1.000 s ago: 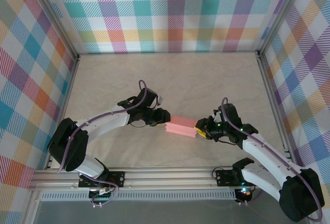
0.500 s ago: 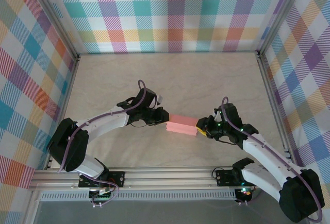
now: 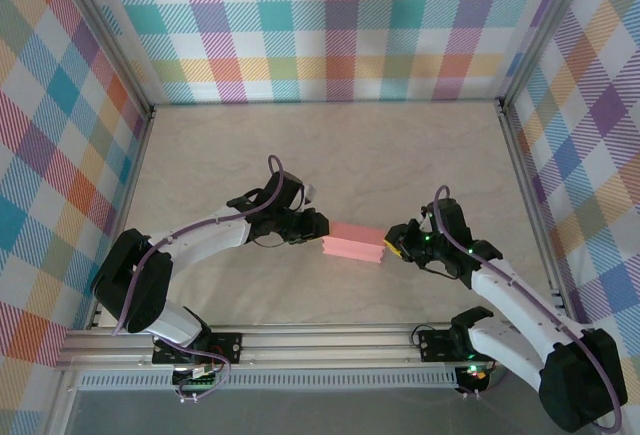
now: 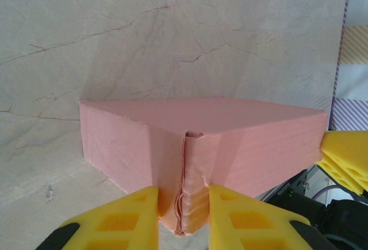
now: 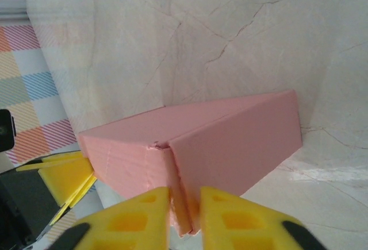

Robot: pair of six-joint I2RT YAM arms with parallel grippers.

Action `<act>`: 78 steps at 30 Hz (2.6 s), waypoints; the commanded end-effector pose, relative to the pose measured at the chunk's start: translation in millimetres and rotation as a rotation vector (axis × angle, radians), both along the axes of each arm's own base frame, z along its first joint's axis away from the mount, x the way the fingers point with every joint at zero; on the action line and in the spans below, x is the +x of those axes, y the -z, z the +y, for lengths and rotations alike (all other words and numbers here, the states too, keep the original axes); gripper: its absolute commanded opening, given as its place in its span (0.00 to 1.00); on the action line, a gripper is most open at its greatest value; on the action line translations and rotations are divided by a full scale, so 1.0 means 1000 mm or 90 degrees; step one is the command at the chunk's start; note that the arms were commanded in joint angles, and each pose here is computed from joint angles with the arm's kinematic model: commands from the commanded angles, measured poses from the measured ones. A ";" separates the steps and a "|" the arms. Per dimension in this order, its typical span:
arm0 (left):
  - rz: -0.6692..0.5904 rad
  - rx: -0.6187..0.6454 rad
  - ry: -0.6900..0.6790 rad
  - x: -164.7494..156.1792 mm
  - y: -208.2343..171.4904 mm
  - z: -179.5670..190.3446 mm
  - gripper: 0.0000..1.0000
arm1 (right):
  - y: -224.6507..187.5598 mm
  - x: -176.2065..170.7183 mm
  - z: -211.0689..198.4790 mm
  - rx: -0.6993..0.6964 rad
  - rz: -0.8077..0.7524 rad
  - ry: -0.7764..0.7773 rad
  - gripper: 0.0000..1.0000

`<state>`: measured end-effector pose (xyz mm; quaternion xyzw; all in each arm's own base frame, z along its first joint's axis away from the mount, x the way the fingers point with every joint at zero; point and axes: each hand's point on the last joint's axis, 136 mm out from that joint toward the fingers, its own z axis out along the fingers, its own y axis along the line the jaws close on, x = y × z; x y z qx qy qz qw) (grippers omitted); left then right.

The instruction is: Fold the paper box

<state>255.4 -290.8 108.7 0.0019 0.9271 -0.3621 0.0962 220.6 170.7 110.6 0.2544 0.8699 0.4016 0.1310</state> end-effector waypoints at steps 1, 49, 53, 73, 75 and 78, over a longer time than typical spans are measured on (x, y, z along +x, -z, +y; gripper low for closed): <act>0.067 0.100 -0.014 -0.017 0.048 0.030 0.24 | 0.015 -0.004 -0.005 -0.007 0.027 0.016 0.11; -0.219 0.158 -0.125 0.034 -0.086 0.081 0.91 | -0.101 0.028 0.031 -0.306 -0.515 -0.502 0.91; -0.275 0.201 -0.147 0.022 -0.107 0.111 0.97 | -0.092 0.018 0.061 -0.326 -0.589 -0.673 0.95; -0.255 0.282 -0.149 0.008 -0.079 0.139 0.99 | 0.004 0.015 0.087 -0.363 -0.450 -1.006 0.60; -0.250 0.286 -0.147 0.009 -0.076 0.139 0.99 | 0.005 0.017 0.086 -0.372 -0.452 -1.009 0.57; -0.245 0.289 -0.143 0.009 -0.072 0.137 1.00 | 0.007 0.019 0.084 -0.385 -0.452 -1.016 0.53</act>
